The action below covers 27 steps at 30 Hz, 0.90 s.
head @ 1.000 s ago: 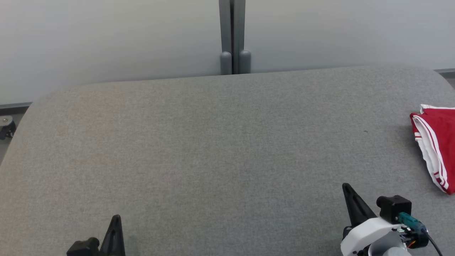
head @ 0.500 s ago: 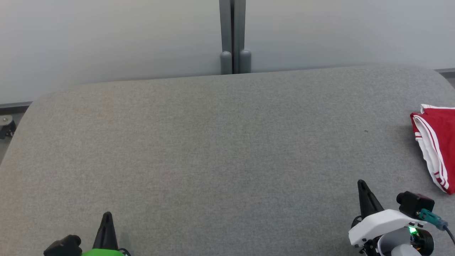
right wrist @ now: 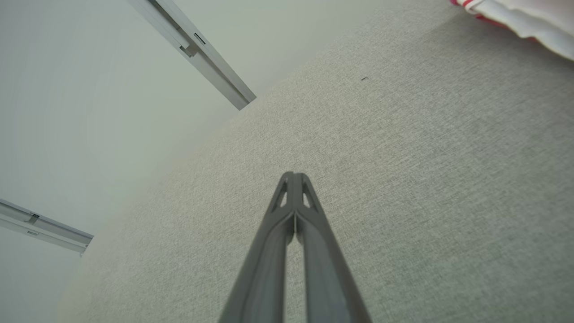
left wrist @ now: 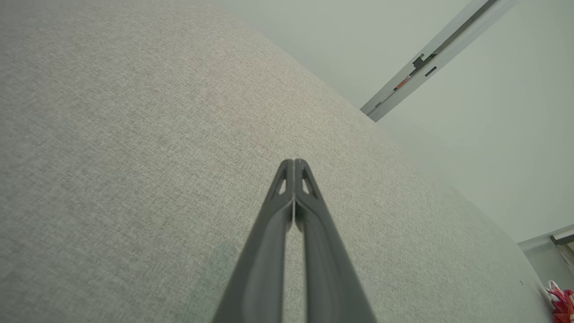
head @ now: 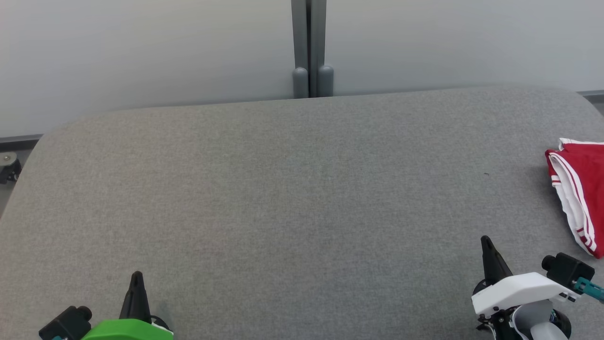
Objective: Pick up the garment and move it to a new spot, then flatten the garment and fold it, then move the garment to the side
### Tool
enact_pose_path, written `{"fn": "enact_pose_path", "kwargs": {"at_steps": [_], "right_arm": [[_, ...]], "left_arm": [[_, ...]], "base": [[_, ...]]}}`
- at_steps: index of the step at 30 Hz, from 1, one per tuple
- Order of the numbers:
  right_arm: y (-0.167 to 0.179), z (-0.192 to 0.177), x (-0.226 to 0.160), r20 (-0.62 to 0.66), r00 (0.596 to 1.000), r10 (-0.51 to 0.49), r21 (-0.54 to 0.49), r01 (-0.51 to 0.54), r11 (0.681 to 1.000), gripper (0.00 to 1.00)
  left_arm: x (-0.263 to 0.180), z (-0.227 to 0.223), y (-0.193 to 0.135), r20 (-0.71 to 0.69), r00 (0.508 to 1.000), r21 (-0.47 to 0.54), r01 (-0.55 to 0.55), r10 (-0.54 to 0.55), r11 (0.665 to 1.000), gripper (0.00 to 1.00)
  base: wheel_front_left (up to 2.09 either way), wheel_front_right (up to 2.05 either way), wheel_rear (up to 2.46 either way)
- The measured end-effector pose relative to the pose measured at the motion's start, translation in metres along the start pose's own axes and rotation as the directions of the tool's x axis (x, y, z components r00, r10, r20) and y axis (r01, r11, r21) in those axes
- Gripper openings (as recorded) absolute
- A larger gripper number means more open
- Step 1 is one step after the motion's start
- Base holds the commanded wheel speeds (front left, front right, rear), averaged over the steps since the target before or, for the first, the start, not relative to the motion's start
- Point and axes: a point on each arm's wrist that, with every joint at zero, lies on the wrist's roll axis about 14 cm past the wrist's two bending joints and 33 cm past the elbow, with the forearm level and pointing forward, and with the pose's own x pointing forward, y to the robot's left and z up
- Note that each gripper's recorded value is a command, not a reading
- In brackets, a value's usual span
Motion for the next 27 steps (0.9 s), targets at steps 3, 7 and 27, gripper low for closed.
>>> {"fn": "enact_pose_path", "kwargs": {"at_steps": [3,7,27], "right_arm": [[0.0,0.002,0.0,0.002,1.0,-0.003,0.04,0.003,0.999,0.0],[0.0,0.003,0.001,0.003,1.0,-0.007,0.096,0.006,0.995,0.0],[0.001,0.012,0.004,0.009,1.0,-0.006,0.331,0.003,0.944,0.0]], "left_arm": [[0.001,0.002,0.0,0.003,1.0,-0.042,-0.002,0.002,0.999,0.0],[0.004,0.007,-0.003,0.01,1.0,-0.1,0.003,-0.002,0.995,0.0],[0.013,0.019,-0.011,0.022,1.0,-0.335,0.025,-0.018,0.942,0.0]], "base": [[0.0,0.0,0.0],[0.0,0.0,0.0],[0.0,0.0,0.0]]}}
